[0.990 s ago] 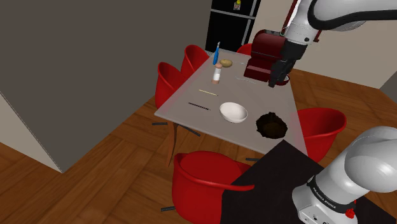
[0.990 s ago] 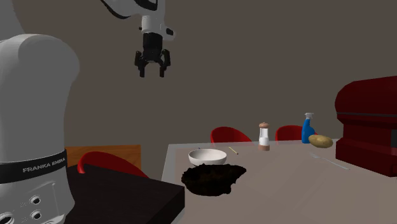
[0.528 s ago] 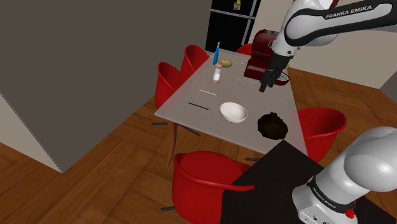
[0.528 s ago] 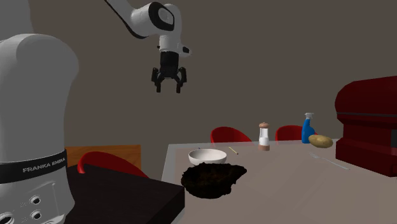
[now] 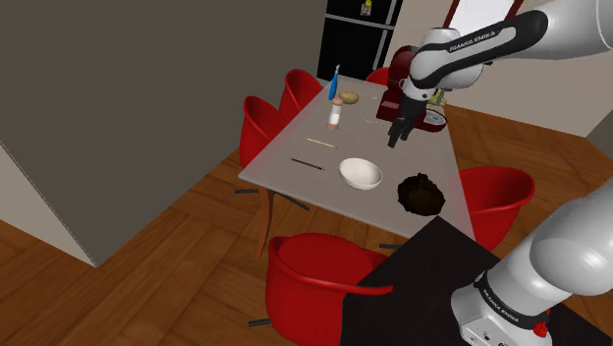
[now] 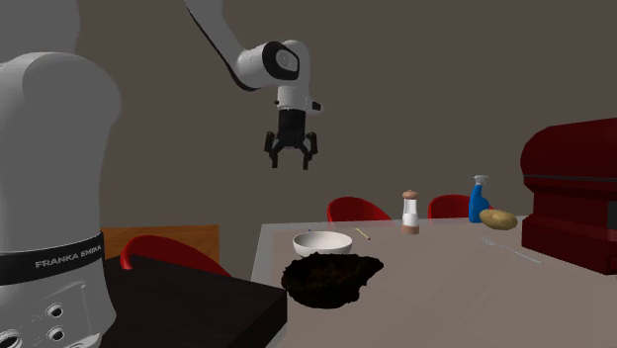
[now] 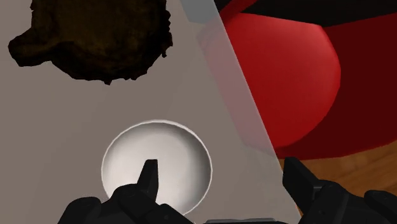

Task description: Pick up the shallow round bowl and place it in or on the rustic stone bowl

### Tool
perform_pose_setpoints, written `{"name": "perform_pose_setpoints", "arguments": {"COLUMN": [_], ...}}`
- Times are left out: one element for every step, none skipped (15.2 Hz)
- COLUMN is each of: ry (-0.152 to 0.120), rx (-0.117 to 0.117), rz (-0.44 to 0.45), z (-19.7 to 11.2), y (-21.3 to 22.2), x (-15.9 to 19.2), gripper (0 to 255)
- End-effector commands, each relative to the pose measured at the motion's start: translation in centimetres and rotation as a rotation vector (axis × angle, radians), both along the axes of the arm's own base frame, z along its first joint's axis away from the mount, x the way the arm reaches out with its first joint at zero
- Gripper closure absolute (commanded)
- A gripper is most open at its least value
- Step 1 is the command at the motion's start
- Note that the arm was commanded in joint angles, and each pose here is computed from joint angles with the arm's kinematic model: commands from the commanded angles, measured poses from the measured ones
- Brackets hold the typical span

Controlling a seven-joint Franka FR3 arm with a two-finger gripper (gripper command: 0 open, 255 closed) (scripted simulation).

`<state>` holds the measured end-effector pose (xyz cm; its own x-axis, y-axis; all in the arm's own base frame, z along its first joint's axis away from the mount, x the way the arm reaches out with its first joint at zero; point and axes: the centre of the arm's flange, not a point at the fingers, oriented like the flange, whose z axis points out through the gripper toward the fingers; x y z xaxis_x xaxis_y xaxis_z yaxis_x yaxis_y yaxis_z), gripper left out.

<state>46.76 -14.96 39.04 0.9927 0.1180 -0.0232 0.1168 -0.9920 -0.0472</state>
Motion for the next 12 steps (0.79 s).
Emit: {"name": "perform_pose_setpoints", "arguments": {"ry": [0.002, 0.004, 0.005, 0.007, 0.008, 0.009, 0.011, 0.012, 0.013, 0.015, 0.016, 0.017], "rx": [-0.002, -0.003, -0.003, -0.004, -0.004, -0.005, -0.005, -0.006, -0.006, -0.006, -0.007, -0.007], "rz": [0.004, 0.006, 0.008, 0.009, 0.011, 0.013, 0.015, 0.016, 0.018, 0.02, 0.022, 0.024], "z": [-1.9, -2.8, -3.6, -4.5, -5.4, -6.2, -7.1, -8.0, -8.8, -9.7, -10.6, -11.5], "y": [-1.4, -2.1, -2.8, -3.5, -4.2, -4.8, -5.5, -6.2, -6.9, -7.5, -8.2, -8.9], "x": [1.4, 2.2, 2.9, 3.6, 4.4, 5.1, 5.9, 6.6, 7.3, 8.1, 8.8, 9.6], "gripper": [0, 0, 0, 0, 0, 0, 0, 0, 0, 0, 0, 0]}}
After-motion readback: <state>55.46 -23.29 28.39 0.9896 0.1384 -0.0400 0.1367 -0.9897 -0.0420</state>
